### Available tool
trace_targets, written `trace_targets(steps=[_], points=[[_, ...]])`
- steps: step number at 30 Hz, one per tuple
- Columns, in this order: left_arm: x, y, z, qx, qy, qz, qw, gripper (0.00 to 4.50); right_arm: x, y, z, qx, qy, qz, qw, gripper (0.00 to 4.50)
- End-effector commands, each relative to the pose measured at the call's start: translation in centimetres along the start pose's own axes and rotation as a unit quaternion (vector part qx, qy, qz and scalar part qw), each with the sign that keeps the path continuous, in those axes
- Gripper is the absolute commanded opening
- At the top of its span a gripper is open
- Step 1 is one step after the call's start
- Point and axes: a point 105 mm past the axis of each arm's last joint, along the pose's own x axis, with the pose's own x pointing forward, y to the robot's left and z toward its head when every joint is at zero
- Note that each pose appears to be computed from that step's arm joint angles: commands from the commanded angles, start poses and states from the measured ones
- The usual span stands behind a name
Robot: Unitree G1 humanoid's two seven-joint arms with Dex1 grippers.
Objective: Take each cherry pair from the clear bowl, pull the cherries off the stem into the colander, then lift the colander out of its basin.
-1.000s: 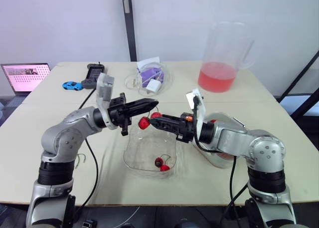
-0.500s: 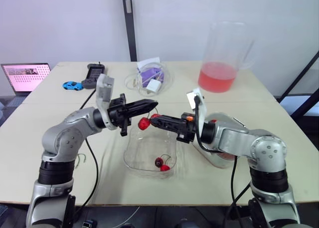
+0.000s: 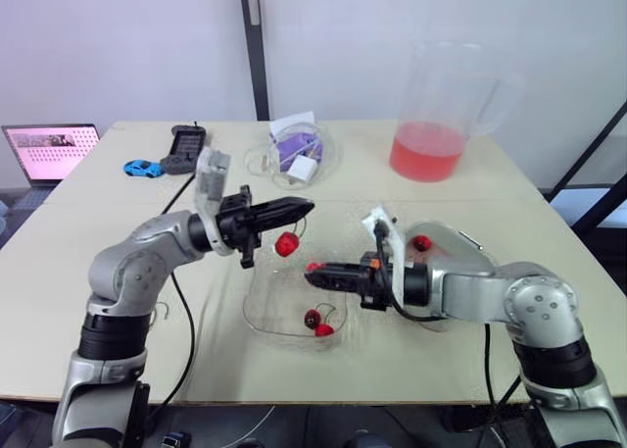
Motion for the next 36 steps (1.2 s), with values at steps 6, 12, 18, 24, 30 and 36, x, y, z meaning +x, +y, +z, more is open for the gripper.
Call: trace_targets(steps=[6,12,18,24,30,36], points=[[0.2,-0.4,1.3,0.023,-0.018,-0.010,1.000,0.00,-2.0,1.0,1.7,-0.027,-0.016,0.016,0.999,0.57],[0.1,-0.5,1.3,0.023,-0.019,-0.007,1.000,0.00,-7.8,-3.3,4.8,-0.126,0.004,-0.133,0.983,0.57],[0.2,-0.6,1.0,0.022,-0.020,-0.007,1.000,0.00,-14.2,-8.7,6.3,-0.176,0.050,-0.288,0.940,0.57],[0.3,-0.6,0.8,0.022,-0.020,-0.007,1.000,0.00,-15.7,-11.9,2.8,-0.175,0.137,-0.320,0.921,0.57],[0.4,-0.6,0.6,0.026,-0.017,-0.004,1.000,0.00,-16.2,-12.6,2.2,-0.177,0.154,-0.325,0.916,2.46],[0.6,-0.8,0.9,0.031,-0.016,-0.004,0.999,0.00,-16.4,-9.6,5.1,-0.207,0.128,-0.281,0.928,4.41]])
